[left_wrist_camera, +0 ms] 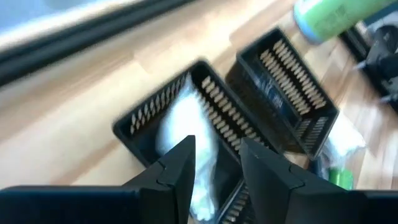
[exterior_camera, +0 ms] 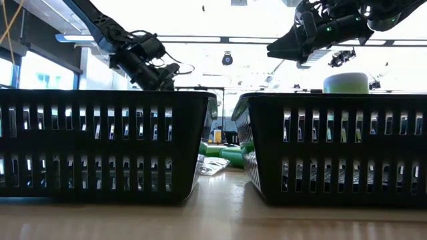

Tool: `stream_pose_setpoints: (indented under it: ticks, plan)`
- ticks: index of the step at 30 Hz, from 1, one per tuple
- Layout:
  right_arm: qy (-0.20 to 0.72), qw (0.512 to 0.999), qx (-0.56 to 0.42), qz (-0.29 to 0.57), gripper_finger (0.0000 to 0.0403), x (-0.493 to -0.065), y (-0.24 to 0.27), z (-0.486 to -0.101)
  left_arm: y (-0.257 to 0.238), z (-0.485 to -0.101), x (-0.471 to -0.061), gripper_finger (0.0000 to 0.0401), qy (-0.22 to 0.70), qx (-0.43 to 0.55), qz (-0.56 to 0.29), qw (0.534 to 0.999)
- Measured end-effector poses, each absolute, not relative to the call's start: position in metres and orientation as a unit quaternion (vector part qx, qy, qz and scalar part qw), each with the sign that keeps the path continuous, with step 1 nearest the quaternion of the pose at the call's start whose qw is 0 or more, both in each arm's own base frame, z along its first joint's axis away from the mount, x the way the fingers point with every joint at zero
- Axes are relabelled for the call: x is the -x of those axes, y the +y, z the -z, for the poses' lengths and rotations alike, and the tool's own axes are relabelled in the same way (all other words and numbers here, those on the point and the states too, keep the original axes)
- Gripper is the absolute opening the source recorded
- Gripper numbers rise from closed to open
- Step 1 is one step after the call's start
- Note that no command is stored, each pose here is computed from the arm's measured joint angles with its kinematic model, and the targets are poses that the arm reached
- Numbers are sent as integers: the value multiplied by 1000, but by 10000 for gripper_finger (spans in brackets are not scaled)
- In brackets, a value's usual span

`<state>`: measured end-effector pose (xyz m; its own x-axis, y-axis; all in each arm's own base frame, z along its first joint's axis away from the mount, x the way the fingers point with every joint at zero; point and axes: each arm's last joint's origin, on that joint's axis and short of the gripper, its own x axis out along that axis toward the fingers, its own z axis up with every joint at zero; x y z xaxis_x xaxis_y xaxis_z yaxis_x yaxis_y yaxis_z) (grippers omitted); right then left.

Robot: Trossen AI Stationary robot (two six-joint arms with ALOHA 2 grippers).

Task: Pick & Place Travel size toiletries
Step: Put the cotton pack into the top left black bin

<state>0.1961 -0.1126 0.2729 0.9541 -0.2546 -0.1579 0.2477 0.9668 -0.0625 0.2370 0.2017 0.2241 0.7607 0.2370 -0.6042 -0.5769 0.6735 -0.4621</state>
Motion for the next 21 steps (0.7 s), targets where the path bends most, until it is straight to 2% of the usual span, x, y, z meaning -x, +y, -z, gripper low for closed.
stream_pose_setpoints:
  ticks: [14,17,21]
  plan:
    - [85,987,47,127,215,-196,-113,-273,200,-250,-226,125,223,248,-224,916]
    - [84,987,30,132,215,-196,-113,-273,195,-252,-234,125,213,205,-236,925]
    - [80,988,-9,134,215,-196,-113,-273,182,-251,-247,125,181,154,-213,948]
